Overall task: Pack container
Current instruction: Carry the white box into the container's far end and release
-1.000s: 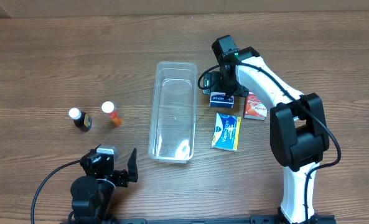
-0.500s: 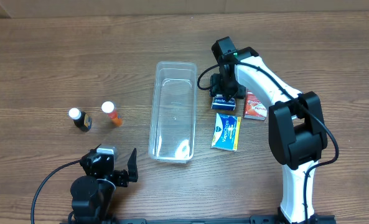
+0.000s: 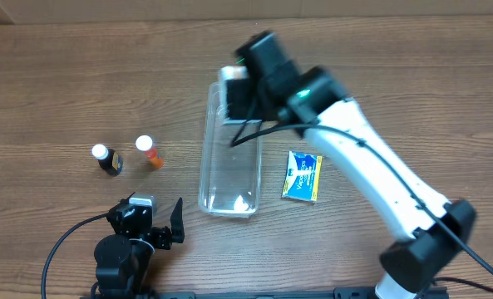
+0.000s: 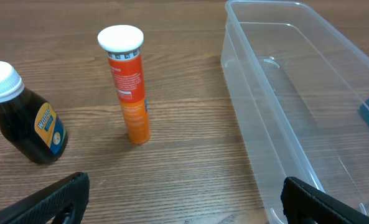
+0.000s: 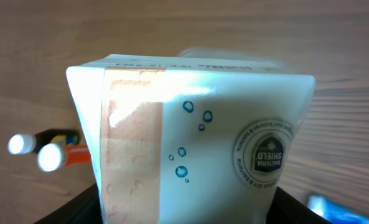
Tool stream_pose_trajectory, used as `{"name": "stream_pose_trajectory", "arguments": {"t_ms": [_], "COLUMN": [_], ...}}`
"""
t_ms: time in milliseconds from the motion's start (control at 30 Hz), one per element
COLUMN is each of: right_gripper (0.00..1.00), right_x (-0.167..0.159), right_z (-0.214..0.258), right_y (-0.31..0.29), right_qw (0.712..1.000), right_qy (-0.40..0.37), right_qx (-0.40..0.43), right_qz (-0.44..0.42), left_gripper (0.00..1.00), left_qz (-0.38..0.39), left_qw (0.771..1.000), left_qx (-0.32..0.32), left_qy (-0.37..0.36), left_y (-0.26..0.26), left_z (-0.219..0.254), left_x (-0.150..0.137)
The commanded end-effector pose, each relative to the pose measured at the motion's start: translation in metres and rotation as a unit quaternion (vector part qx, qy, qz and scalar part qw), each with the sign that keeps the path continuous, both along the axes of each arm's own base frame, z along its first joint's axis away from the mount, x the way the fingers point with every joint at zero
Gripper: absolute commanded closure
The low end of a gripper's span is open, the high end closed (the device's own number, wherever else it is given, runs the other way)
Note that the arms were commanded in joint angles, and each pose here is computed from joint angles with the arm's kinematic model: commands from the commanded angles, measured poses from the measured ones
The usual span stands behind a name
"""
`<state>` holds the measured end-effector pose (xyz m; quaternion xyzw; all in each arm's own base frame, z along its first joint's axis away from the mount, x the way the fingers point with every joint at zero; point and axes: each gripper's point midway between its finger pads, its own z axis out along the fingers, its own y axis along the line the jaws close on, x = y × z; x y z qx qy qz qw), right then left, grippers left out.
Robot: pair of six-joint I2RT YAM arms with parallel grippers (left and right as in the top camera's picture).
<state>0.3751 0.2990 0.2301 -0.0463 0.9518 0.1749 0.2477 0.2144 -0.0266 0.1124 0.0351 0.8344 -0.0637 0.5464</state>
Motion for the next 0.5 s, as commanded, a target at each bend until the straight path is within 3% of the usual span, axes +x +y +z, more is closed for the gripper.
{"name": "stream_pose_trajectory", "arguments": {"t_ms": [0, 167, 300, 467], "right_gripper": [0.32, 0.32, 0.31, 0.21], "right_x": [0.013, 0.032, 0.041, 0.041], "right_z": [-0.068, -0.13, -0.139, -0.135], "right_y": [0.01, 0.009, 0.015, 0.028], "right_qw": [0.997, 0.993, 0.995, 0.995], "right_qy": [0.049, 0.085, 0.071, 0.083], "right_qx": [-0.028, -0.052, -0.053, -0.011], "right_qz": [-0.049, -0.067, -0.047, -0.054], "left_gripper": [0.0, 0.0, 0.0, 0.0], "left_qz": [0.001, 0.001, 0.001, 0.001], "left_qw": [1.0, 1.0, 1.0, 1.0], "left_qx": [-0.004, -0.004, -0.004, -0.004], "left_qy": [-0.004, -0.004, -0.003, -0.003], "left_y": [0.0, 0.0, 0.0, 0.0], "left_z": [0.001, 0.001, 0.001, 0.001], "left_x": [0.0, 0.0, 0.0, 0.0]}}
